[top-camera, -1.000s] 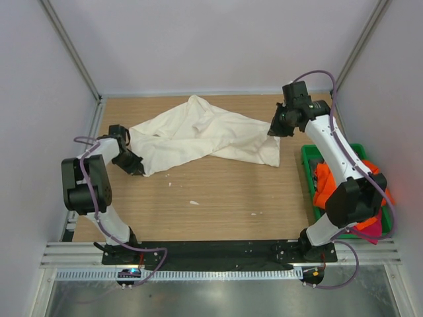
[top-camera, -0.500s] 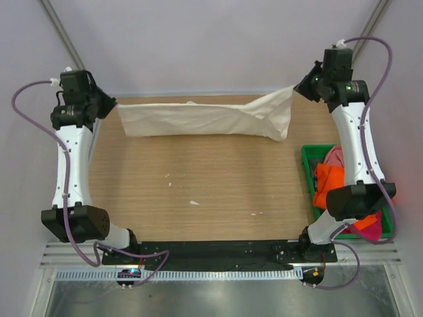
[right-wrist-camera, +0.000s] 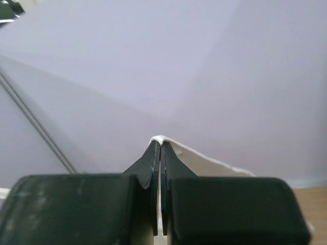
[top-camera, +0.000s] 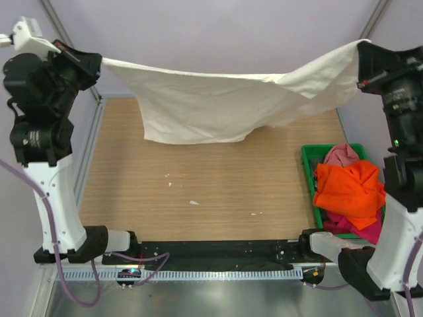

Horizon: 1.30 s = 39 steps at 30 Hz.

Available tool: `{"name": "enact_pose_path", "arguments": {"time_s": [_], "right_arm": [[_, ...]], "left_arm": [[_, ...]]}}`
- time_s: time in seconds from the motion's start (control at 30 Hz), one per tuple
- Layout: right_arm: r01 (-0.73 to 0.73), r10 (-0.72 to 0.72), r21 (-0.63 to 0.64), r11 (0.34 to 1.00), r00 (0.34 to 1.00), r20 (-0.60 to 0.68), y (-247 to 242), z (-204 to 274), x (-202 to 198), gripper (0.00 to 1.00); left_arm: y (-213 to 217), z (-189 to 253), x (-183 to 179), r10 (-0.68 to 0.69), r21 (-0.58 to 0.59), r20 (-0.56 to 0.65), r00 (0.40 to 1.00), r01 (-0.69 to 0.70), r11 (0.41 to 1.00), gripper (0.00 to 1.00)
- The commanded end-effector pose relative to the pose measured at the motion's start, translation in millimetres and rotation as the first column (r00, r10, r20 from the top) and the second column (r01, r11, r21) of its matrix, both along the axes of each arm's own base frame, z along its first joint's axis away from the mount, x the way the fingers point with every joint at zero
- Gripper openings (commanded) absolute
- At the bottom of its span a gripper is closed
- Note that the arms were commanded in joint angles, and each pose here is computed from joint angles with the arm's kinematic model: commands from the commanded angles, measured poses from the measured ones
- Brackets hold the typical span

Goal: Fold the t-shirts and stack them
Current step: Flatten the tshirt out

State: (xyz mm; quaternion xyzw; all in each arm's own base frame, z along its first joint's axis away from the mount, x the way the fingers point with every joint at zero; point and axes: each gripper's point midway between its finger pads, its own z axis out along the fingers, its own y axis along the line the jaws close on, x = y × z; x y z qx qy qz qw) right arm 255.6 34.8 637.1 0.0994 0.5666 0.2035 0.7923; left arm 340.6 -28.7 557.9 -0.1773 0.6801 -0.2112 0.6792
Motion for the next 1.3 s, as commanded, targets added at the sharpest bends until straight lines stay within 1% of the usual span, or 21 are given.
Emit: {"name": "enact_pose_path", "arguments": {"time_s": [0.0,0.07,0.1,0.17,0.23,0.27,0.33,0.37,0.5,0.53,0.63,0.77,0.8,0.87,0.9,0.97,1.0,1.03,1.1,1.17,1.27], "right_arm": [[0.075,-0.057,-0.066,0.995,0.97,0.237,-10.9,48.7,-59.9,0.01],[0.072,-0.057,-0.044,0.996,0.959,0.276,-11.5,53.9,-70.6,0.01],[0.071,-0.057,-0.043,0.997,0.962,0.268,-11.5,50.8,-67.4,0.01],[0.065,-0.054,-0.044,0.997,0.976,0.212,-10.2,39.7,-42.0,0.01],[0.048,-0.041,-0.03,0.998,0.979,0.199,-7.3,45.1,-21.0,0.01],[0.048,-0.043,-0.021,0.999,0.979,0.201,-7.7,49.2,-15.3,0.01],[0.038,-0.034,-0.013,0.999,0.967,0.252,-6.1,68.3,-20.0,0.01],[0.038,-0.033,-0.013,0.999,0.967,0.251,-5.7,69.9,-9.1,0.01],[0.01,-0.004,-0.02,1.0,0.952,0.307,-0.7,84.5,-17.5,0.01],[0.003,0.004,-0.02,1.0,0.945,0.326,0.7,87.8,-21.3,0.01],[-0.008,0.014,-0.02,1.0,0.935,0.355,1.8,87.9,-38.1,0.01],[-0.031,0.039,-0.026,0.999,0.908,0.416,4.6,93.0,-74.6,0.01],[-0.036,0.044,-0.026,0.999,0.9,0.434,4.9,94.1,-90.5,0.01],[-0.042,0.049,-0.027,0.999,0.885,0.464,5.0,96.7,-109.7,0.01],[-0.044,0.052,-0.028,0.999,0.873,0.485,4.9,97.5,-126.6,0.01],[-0.038,0.047,-0.028,0.999,0.863,0.503,3.4,98.7,-141.6,0.01],[-0.028,0.041,-0.032,0.999,0.847,0.53,1.7,102.9,-165.0,0.01],[-0.026,0.037,-0.029,0.999,0.837,0.545,0.7,106.9,-174.2,0.01],[-0.035,0.042,-0.023,0.999,0.827,0.56,0.9,111.0,-182.3,0.01],[-0.047,0.05,-0.02,0.999,0.815,0.577,2.1,117.3,-186.2,0.01],[-0.06,0.062,-0.024,0.998,0.812,0.58,4.8,124.4,-172.1,0.01]], "left_arm": [[4.3,83.8,-74.0,0.021,0.101,0.283,0.959,-0.052,0.993,0.0],[7.9,89.4,-82.9,0.048,0.083,0.299,0.953,-0.076,0.994,0.0],[8.7,87.7,-82.7,0.054,0.076,0.294,0.954,-0.079,0.994,0.0],[17.2,74.2,-70.7,0.106,0.054,0.242,0.964,-0.123,0.991,0.0],[25.8,68.7,-57.8,0.161,0.027,0.216,0.963,-0.17,0.985,0.0],[29.4,76.3,-55.7,0.182,0.017,0.245,0.952,-0.192,0.981,0.0],[34.5,83.8,-54.7,0.209,-0.001,0.269,0.94,-0.217,0.976,0.0],[37.8,94.5,-59.8,0.228,-0.016,0.304,0.925,-0.234,0.972,0.0],[43.8,116.3,-81.4,0.259,-0.056,0.391,0.883,-0.258,0.965,0.0],[44.8,123.7,-95.3,0.262,-0.066,0.421,0.868,-0.259,0.964,0.0],[46.1,136.4,-111.0,0.266,-0.079,0.474,0.839,-0.261,0.962,0.0],[45.3,151.3,-145.1,0.253,-0.073,0.532,0.808,-0.253,0.965,0.0],[46.0,155.3,-161.5,0.253,-0.077,0.554,0.793,-0.254,0.964,0.0],[45.9,155.6,-173.9,0.25,-0.077,0.566,0.785,-0.252,0.965,0.0],[45.3,157.9,-187.5,0.242,-0.074,0.582,0.776,-0.247,0.966,0.0],[47.8,159.4,-202.4,0.249,-0.077,0.595,0.764,-0.254,0.964,0.0],[52.4,164.8,-228.3,0.257,-0.094,0.626,0.736,-0.256,0.962,0.0],[53.7,165.9,-235.7,0.259,-0.101,0.635,0.728,-0.255,0.962,0.0],[56.4,171.7,-252.3,0.261,-0.116,0.663,0.702,-0.248,0.962,0.0],[59.8,175.2,-259.4,0.269,-0.129,0.674,0.688,-0.249,0.96,0.0],[64.8,179.1,-259.3,0.288,-0.139,0.678,0.677,-0.267,0.954,0.0]]}}
